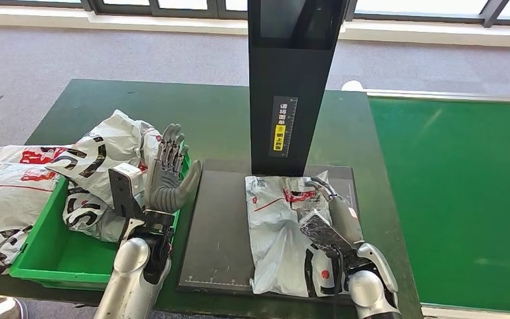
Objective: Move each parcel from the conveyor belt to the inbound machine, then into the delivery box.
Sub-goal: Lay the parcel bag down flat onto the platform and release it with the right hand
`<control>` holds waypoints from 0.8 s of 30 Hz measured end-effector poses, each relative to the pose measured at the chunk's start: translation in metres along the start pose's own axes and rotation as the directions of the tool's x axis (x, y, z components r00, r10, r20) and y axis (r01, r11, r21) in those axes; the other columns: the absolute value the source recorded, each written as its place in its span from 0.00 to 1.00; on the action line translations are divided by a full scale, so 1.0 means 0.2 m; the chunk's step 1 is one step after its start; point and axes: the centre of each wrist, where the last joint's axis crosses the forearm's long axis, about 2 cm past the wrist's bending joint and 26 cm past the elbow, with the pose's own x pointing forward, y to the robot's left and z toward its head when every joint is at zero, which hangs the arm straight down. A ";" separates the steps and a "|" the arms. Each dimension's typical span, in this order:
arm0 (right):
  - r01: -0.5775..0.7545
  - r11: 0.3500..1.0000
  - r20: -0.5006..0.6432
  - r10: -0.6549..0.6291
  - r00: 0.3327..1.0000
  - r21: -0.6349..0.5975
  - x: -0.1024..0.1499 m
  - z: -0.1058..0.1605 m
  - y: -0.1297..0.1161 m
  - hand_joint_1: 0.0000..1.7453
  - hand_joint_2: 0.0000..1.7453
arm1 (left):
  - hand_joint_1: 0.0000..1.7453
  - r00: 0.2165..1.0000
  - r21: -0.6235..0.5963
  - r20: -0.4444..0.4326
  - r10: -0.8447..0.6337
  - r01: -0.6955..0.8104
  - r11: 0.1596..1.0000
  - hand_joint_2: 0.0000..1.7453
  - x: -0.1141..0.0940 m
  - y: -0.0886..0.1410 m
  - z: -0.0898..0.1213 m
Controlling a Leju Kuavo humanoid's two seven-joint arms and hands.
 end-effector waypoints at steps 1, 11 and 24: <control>0.004 1.000 0.003 -0.004 1.000 0.006 0.00 0.00 0.00 0.00 0.00 | 0.00 1.000 0.000 -0.001 0.000 0.000 1.000 1.00 0.00 0.00 0.00; 0.145 0.989 0.223 -0.141 0.965 -0.004 0.03 -0.02 -0.03 0.00 0.00 | 0.00 1.000 0.003 0.001 -0.002 0.002 1.000 1.00 0.00 0.00 0.00; 0.243 0.777 0.486 0.091 0.869 -0.581 0.24 0.02 -0.28 0.00 1.00 | 0.00 0.975 -0.188 0.031 -0.218 0.220 0.957 1.00 0.03 -0.11 -0.03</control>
